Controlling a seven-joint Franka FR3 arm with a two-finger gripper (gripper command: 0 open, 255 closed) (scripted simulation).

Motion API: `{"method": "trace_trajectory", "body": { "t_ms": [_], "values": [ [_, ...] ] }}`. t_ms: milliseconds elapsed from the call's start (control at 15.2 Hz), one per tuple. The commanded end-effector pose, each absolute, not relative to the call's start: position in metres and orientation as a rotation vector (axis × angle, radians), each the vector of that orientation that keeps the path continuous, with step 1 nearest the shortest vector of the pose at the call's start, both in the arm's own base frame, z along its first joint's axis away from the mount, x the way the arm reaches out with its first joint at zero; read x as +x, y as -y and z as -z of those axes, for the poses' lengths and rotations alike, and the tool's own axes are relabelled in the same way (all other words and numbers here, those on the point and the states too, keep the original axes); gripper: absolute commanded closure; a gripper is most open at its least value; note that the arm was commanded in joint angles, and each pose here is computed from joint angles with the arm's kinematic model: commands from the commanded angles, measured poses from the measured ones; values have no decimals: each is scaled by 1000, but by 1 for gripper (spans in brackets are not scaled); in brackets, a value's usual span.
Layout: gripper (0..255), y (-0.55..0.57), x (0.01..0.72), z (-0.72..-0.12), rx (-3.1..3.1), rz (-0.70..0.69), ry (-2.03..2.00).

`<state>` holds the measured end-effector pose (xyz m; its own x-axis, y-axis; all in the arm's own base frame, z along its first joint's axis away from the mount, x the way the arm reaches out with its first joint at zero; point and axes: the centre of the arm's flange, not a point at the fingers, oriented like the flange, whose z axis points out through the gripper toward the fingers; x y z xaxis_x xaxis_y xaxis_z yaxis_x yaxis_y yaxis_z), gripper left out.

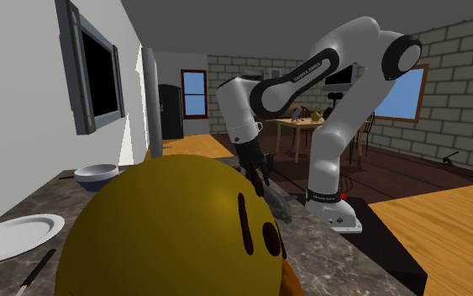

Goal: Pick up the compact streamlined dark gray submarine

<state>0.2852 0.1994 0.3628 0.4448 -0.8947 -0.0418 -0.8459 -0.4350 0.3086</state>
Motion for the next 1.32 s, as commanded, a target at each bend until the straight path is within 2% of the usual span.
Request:
{"method": "trace_trajectory", "body": {
  "t_ms": [0, 198, 1254],
  "values": [
    [255, -199, 285, -362, 2454, 292, 1510],
    [255, -200, 285, -362, 2454, 292, 1511],
    [255, -200, 285, -442, 2454, 292, 1511]
  ]
}}
